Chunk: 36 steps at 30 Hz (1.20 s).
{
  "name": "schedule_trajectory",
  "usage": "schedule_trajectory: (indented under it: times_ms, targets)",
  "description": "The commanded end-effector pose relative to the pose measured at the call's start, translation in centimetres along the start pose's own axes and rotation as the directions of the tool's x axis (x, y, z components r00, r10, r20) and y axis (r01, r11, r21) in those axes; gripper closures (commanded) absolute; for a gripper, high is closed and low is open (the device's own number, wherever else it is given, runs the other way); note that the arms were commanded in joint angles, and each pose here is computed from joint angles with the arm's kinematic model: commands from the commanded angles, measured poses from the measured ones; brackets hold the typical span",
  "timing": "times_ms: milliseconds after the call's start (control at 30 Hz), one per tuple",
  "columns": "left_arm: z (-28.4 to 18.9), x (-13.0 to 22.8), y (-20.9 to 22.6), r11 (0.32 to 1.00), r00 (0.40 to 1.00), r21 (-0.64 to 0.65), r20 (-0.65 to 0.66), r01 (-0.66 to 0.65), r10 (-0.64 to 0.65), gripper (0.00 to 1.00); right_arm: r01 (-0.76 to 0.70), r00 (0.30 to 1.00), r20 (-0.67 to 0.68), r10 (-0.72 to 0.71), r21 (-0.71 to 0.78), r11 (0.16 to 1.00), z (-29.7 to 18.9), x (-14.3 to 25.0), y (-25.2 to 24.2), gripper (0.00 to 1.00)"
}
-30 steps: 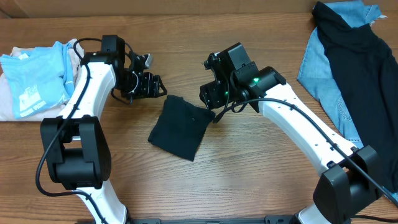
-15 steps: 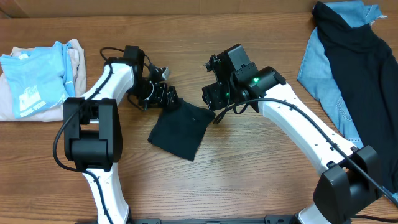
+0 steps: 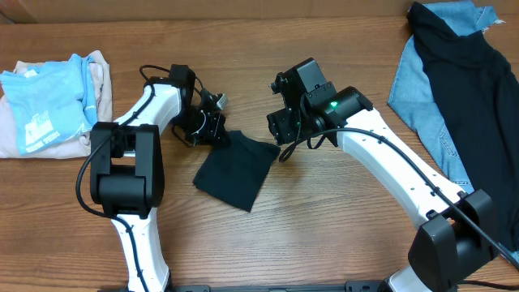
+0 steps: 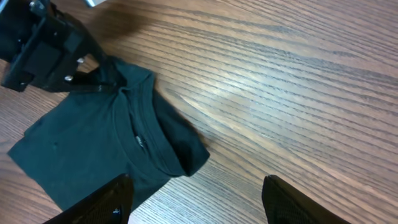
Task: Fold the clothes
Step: 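Carry the black bundle leftward with the left gripper onto the shirt stack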
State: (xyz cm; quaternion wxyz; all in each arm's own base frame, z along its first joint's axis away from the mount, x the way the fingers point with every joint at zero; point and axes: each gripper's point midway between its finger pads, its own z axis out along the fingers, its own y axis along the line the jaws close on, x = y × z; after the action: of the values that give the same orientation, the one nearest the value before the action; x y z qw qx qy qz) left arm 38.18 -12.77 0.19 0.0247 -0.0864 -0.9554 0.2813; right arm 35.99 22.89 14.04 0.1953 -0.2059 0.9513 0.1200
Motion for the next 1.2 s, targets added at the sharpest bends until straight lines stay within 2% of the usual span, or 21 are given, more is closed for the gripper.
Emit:
schedule_trajectory:
  times_ms: [0,233,500,667,900,1167]
  targets:
    - [-3.6,-0.9,2.8,0.984,0.996,-0.170,0.069,0.061,-0.050,0.96,-0.003,0.999,0.032,0.002,0.046,0.999,-1.0,-0.9,-1.0,0.31]
    - [-16.5,-1.6,5.4,0.895,0.934,-0.397,0.351,0.205,-0.058,0.96,-0.045,0.999,0.025,0.043,0.071,0.997,-1.4,-0.7,-2.8,0.31]
    - [-26.9,-1.0,6.7,0.792,0.821,-0.523,0.569,0.316,0.048,0.96,-0.077,0.997,0.003,0.077,0.088,0.993,-1.7,0.0,-4.2,0.31]
    - [-30.1,-1.1,6.8,0.768,0.791,-0.545,0.606,0.337,0.083,0.96,-0.077,0.997,-0.008,0.078,0.090,0.993,-1.7,0.2,-4.2,0.31]
    - [-34.5,-1.0,7.4,0.674,0.755,-0.615,0.643,0.409,0.128,0.96,-0.078,0.996,-0.028,0.081,0.092,0.993,-1.7,0.7,-4.3,0.31]
    - [-37.6,-0.3,8.9,0.654,0.705,-0.591,0.699,0.473,0.121,0.96,-0.077,0.995,-0.051,0.084,0.122,0.990,-1.8,1.4,-4.7,0.31]
